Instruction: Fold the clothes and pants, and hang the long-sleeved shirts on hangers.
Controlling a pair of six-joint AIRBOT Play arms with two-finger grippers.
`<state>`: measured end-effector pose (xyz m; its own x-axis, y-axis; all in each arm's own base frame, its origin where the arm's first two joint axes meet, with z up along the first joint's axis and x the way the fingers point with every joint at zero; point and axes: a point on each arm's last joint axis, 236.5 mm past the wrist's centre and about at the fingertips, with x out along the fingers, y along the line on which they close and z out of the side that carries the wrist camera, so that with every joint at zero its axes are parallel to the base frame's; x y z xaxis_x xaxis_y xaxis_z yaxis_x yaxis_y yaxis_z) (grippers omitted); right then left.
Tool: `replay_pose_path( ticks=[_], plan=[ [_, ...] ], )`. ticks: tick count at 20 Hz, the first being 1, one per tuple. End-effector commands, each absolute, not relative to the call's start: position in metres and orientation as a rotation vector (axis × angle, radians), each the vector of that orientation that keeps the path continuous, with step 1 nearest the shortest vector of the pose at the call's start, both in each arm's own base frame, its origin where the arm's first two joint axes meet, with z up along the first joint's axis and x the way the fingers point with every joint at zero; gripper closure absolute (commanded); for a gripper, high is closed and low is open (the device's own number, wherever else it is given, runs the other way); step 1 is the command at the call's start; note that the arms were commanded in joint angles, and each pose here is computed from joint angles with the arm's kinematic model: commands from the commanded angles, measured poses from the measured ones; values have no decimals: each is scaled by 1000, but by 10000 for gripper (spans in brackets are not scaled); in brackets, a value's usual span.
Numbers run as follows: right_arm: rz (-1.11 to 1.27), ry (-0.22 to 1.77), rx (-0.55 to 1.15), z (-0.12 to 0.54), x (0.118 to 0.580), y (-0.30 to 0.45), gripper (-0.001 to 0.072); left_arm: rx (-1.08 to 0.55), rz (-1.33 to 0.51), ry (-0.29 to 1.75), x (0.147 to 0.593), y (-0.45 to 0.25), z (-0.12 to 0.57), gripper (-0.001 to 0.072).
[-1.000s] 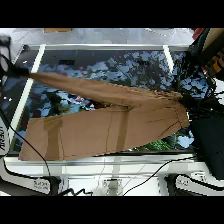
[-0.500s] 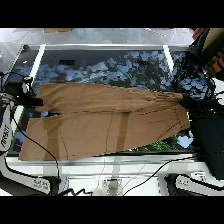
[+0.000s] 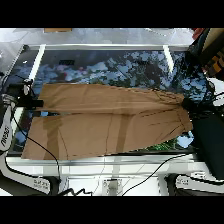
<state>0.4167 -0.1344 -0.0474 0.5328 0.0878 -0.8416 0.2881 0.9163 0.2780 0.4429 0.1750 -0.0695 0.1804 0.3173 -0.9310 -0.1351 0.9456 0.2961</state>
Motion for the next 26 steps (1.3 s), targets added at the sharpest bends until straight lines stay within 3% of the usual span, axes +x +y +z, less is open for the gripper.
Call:
replay_pose_path(
  ticks=[1, 2, 3, 4, 5, 6, 7, 8, 9, 10, 11, 12, 14, 15, 17, 18, 19, 20, 22, 25, 26],
  plan=[
    [-169, 1113, 487, -87, 406, -133, 178, 162, 310, 1327, 450, 172, -69, 692],
    [-165, 1119, 489, -91, 407, -131, 11, 162, 310, 1324, 451, 172, -69, 687],
    [-163, 1115, 484, -91, 409, -129, 16, 163, 310, 1324, 451, 172, -69, 680],
    [-162, 1108, 485, -88, 411, -130, 18, 166, 311, 1325, 451, 172, -69, 611],
    [-158, 1105, 484, -84, 412, -129, 20, 167, 312, 1325, 451, 173, -69, 343],
    [-150, 1103, 480, -78, 413, -129, 20, 171, 313, 1325, 451, 173, -68, 18],
    [-140, 1101, 468, -69, 414, -129, 24, 176, 318, 1335, 448, 174, -67, 9],
    [-133, 1099, 447, -58, 415, -130, 33, 186, 325, 1354, 444, 175, -64, 9],
    [-130, 1095, 414, -47, 415, -134, 93, 202, 338, 1374, 439, 177, -58, 12],
    [-133, 1093, 370, -33, 414, -139, 104, 227, 355, 1393, 432, 181, -50, 62],
    [-136, 1091, 328, -20, 411, -143, 104, 266, 381, 1408, 425, 188, -40, 204],
    [-142, 1086, 286, -4, 407, -147, 106, 309, 414, 1404, 420, 197, -26, 253],
    [-149, 1055, 227, 31, 400, -150, 214, 342, 469, 1355, 415, 209, 8, 256],
    [-151, 1030, 206, 50, 397, -149, 252, 332, 484, 1318, 414, 210, 24, 297],
    [-175, 969, 143, 89, 387, -151, 262, 294, 490, 1216, 415, 204, 60, 368],
    [-206, 945, 89, 106, 378, -157, 301, 220, 483, 1153, 416, 193, 76, 369],
    [-235, 947, 40, 118, 366, -163, 462, 134, 440, 1094, 420, 175, 89, 369],
    [-262, 972, -1, 124, 351, -167, 690, 49, 379, 1038, 424, 152, 103, 372],
    [-293, 1047, -41, 128, 322, -170, 682, -27, 230, 959, 428, 108, 129, 559],
    [-289, 1200, -17, 113, 285, -163, 682, -44, 70, 861, 424, 59, 168, 597],
    [-286, 1246, 7, 106, 274, -161, 682, -31, 42, 831, 420, 48, 181, 650]
  ],
)
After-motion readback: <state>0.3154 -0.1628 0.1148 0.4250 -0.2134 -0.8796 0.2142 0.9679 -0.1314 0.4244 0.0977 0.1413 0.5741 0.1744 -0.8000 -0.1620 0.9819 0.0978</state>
